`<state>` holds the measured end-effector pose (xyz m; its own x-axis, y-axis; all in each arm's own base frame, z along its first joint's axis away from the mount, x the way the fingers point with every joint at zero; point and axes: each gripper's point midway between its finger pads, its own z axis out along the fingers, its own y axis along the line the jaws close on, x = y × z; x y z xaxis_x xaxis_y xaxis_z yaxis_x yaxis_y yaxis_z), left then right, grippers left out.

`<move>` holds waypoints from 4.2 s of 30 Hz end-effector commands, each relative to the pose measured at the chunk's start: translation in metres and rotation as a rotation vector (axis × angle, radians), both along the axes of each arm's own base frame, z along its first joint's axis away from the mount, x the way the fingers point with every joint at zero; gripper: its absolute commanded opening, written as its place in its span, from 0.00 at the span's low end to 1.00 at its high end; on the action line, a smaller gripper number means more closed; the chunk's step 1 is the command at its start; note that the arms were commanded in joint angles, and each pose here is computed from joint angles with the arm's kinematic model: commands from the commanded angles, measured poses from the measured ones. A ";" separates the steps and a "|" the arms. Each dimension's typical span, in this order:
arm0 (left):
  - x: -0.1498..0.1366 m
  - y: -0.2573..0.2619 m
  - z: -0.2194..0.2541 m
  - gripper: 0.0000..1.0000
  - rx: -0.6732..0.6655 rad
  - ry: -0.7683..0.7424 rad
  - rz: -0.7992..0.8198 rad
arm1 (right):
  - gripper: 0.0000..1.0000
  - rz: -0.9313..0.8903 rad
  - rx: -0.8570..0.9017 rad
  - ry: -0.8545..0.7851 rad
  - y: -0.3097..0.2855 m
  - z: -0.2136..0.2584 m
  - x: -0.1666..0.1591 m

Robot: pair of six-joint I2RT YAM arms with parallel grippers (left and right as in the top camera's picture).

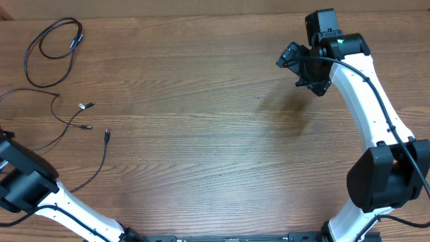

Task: Untangle cables

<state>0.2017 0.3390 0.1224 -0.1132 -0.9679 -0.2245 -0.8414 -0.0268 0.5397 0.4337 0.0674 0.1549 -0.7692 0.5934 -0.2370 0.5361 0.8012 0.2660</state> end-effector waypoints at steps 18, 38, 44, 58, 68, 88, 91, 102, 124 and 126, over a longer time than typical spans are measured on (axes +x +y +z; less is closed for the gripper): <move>-0.032 -0.075 -0.049 0.05 -0.182 0.074 0.290 | 1.00 -0.005 -0.012 -0.015 -0.004 0.004 0.002; -0.041 -0.079 -0.071 0.42 -0.321 0.122 0.083 | 1.00 -0.005 -0.012 -0.015 -0.004 0.004 0.002; -0.025 -0.094 -0.082 0.34 -0.497 0.034 -0.048 | 1.00 -0.005 -0.012 -0.015 -0.004 0.004 0.002; 0.009 -0.141 -0.081 0.68 -0.582 0.085 -0.232 | 1.00 -0.005 -0.012 -0.015 -0.004 0.004 0.002; 0.038 -0.178 -0.077 0.72 -0.600 0.082 -0.358 | 1.00 -0.005 -0.012 -0.015 -0.004 0.004 0.002; 0.116 -0.246 -0.073 0.87 -0.545 -0.111 -0.877 | 1.00 -0.005 -0.012 -0.015 -0.004 0.004 0.002; 0.120 -0.235 -0.083 0.95 -0.459 -0.079 -0.914 | 1.00 -0.005 -0.012 -0.015 -0.004 0.004 0.002; 0.122 -0.227 -0.112 0.89 -0.415 -0.127 -0.907 | 1.00 -0.005 -0.012 -0.015 -0.004 0.004 0.002; 0.108 -0.229 -0.132 0.13 -0.446 -0.150 -0.861 | 1.00 -0.005 -0.012 -0.015 -0.004 0.004 0.002; 0.105 -0.230 -0.131 0.04 -0.456 -0.136 -0.857 | 1.00 -0.005 -0.012 -0.015 -0.004 0.004 0.002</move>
